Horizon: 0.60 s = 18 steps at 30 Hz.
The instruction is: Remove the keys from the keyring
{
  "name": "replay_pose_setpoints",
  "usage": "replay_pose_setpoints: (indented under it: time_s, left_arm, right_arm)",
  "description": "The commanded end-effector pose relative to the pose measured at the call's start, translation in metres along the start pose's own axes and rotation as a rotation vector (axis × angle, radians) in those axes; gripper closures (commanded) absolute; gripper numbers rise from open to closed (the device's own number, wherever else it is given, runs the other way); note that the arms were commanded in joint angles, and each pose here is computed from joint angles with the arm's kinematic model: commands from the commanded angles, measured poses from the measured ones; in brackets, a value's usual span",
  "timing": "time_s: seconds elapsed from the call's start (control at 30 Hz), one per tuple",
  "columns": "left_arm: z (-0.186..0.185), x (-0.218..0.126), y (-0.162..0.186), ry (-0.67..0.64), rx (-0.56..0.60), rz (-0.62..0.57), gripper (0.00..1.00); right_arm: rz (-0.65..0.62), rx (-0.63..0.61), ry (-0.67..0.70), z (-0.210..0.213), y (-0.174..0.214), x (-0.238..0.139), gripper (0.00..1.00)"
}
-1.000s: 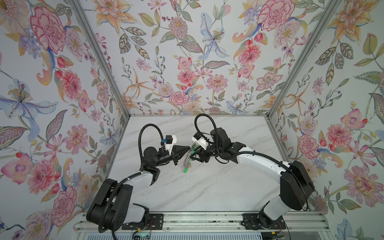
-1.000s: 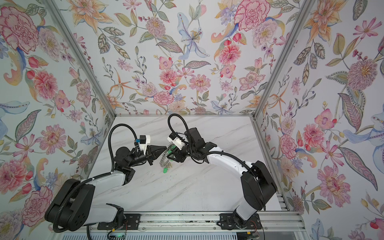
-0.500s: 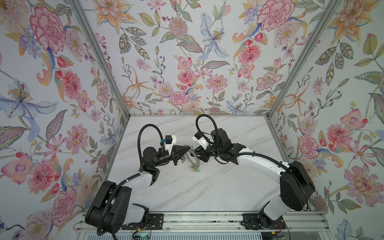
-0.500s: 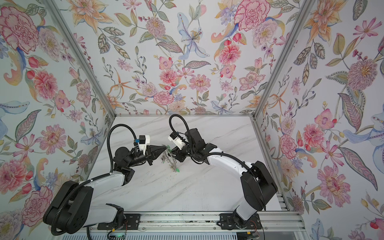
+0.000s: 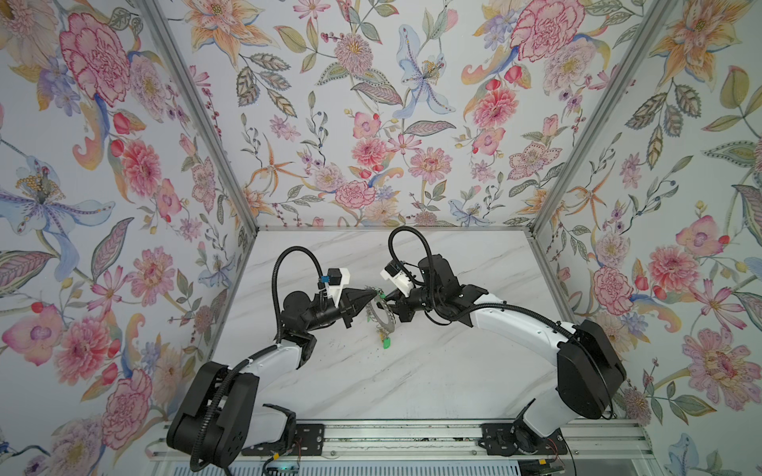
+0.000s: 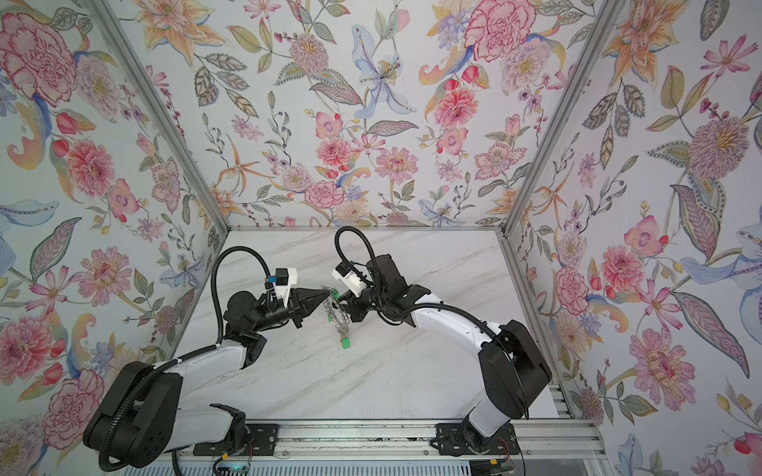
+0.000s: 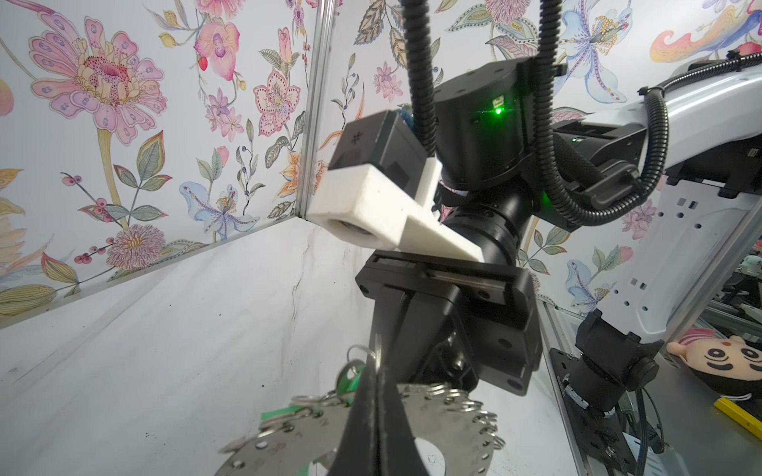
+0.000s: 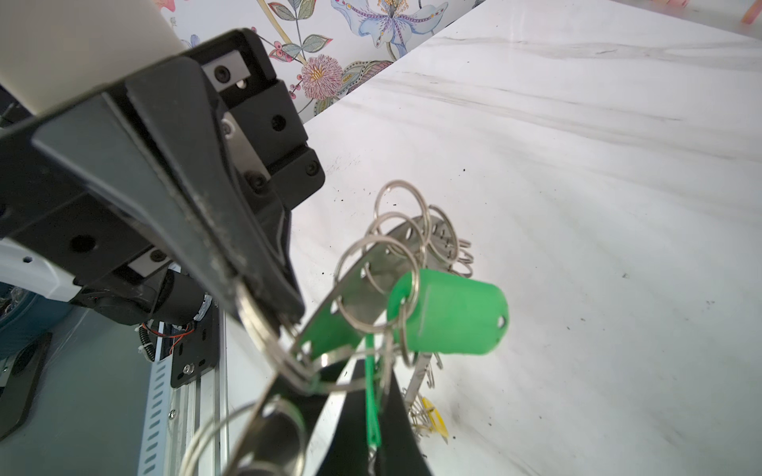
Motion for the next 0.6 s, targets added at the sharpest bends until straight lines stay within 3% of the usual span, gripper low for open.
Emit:
replay_pose_setpoints:
  time_s: [0.0, 0.33, 0.57]
  left_arm:
    - [-0.005, -0.005, -0.016, -0.009, 0.09, -0.059, 1.0]
    - [-0.003, -0.004, -0.02, -0.016, 0.103, -0.078, 1.0]
    - [-0.003, -0.006, -0.021, -0.024, 0.106, -0.081, 1.0]
  right_arm:
    - [0.007, 0.002, -0.005, 0.0, 0.006, -0.004, 1.0]
    - [0.131, -0.028, -0.129, 0.018, 0.02, 0.012, 1.0]
    - [0.1, 0.013, -0.056, 0.001, 0.019, 0.004, 1.0]
Point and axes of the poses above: each gripper's point midway between its finger pads, its own x axis out along the fingers, its own z axis along the line the jaws close on, y = z × x, the point moved 10 cm from there along -x, back along the fingers, and after that the axes turned 5 degrees about x, right-handed, at the moved point
